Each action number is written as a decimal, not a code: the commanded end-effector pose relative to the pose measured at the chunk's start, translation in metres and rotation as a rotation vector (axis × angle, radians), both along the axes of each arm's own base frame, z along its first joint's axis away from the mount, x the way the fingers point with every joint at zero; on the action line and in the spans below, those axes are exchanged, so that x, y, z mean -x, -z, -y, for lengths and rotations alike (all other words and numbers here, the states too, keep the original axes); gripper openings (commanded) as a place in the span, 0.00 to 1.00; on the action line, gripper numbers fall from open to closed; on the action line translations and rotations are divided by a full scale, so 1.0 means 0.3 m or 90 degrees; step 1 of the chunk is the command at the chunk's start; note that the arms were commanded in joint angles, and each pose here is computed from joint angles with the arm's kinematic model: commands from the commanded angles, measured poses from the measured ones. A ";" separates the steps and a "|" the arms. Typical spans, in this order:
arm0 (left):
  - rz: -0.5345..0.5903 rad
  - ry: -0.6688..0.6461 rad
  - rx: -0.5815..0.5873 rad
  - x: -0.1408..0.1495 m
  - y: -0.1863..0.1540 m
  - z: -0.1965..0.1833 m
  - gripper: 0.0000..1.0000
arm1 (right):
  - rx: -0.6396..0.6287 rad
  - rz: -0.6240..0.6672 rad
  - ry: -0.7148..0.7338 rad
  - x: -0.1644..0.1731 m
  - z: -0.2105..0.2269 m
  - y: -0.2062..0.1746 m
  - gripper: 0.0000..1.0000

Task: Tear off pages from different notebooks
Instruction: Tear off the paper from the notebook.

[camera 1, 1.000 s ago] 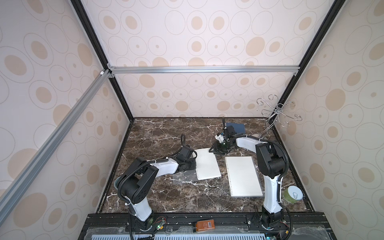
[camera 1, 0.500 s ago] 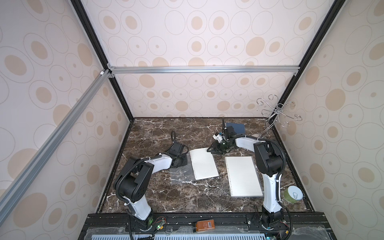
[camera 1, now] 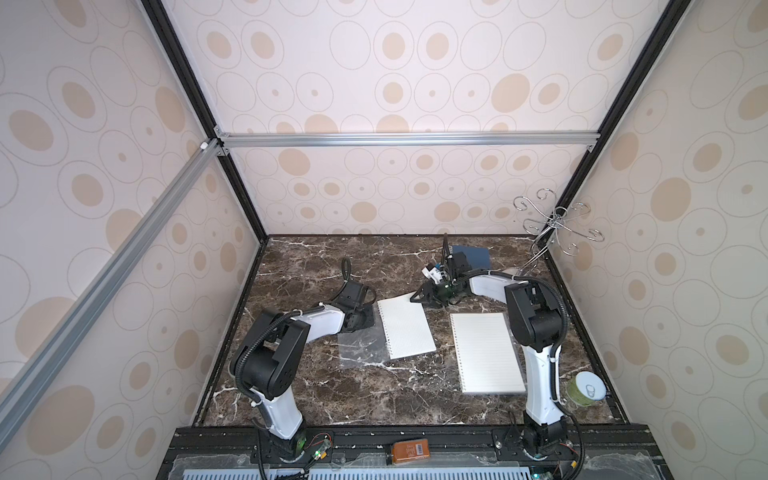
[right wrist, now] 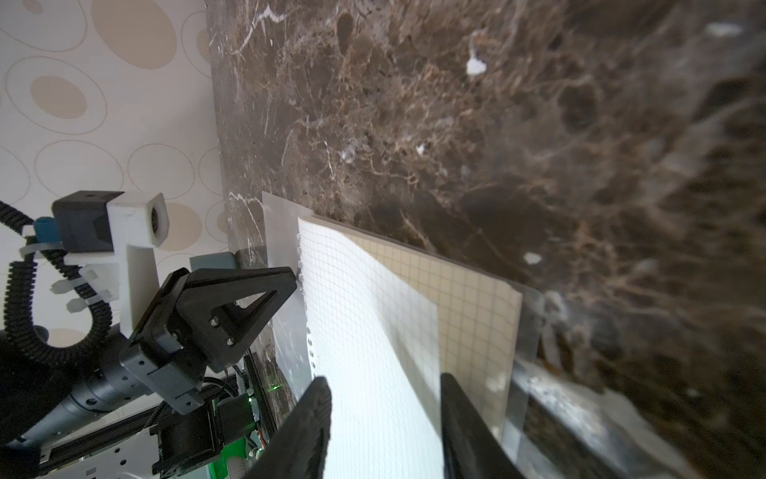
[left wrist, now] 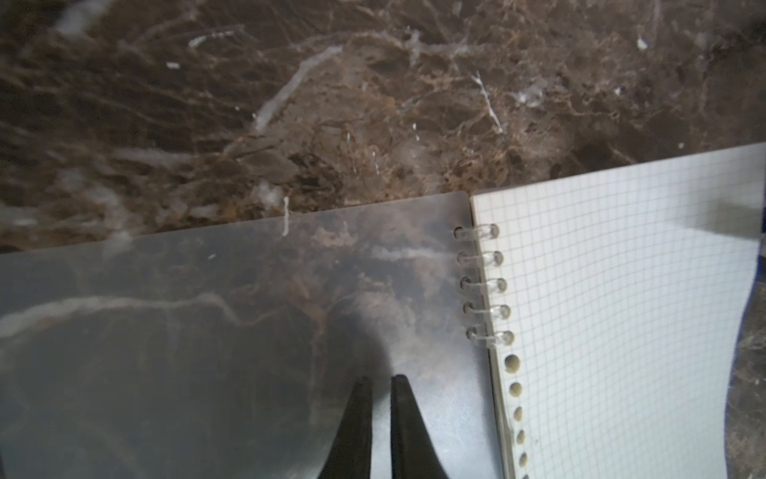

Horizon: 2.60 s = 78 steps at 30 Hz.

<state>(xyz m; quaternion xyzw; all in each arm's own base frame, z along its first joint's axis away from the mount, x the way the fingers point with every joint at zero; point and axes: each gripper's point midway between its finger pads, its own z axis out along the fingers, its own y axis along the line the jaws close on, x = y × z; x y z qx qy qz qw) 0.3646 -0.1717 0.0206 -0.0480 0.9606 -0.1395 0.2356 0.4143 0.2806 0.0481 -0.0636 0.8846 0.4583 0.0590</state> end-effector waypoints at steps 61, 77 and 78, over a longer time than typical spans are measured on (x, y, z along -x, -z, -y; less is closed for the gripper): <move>0.056 0.075 0.028 -0.277 -0.266 0.109 0.17 | 0.193 0.441 -0.196 0.114 -0.162 -0.250 0.00; 0.026 0.322 0.118 -0.302 -0.190 0.406 0.14 | 0.299 0.592 -0.286 0.224 -0.216 -0.195 0.00; 0.024 0.331 0.115 -0.293 -0.185 0.415 0.14 | 0.299 0.597 -0.286 0.224 -0.218 -0.193 0.00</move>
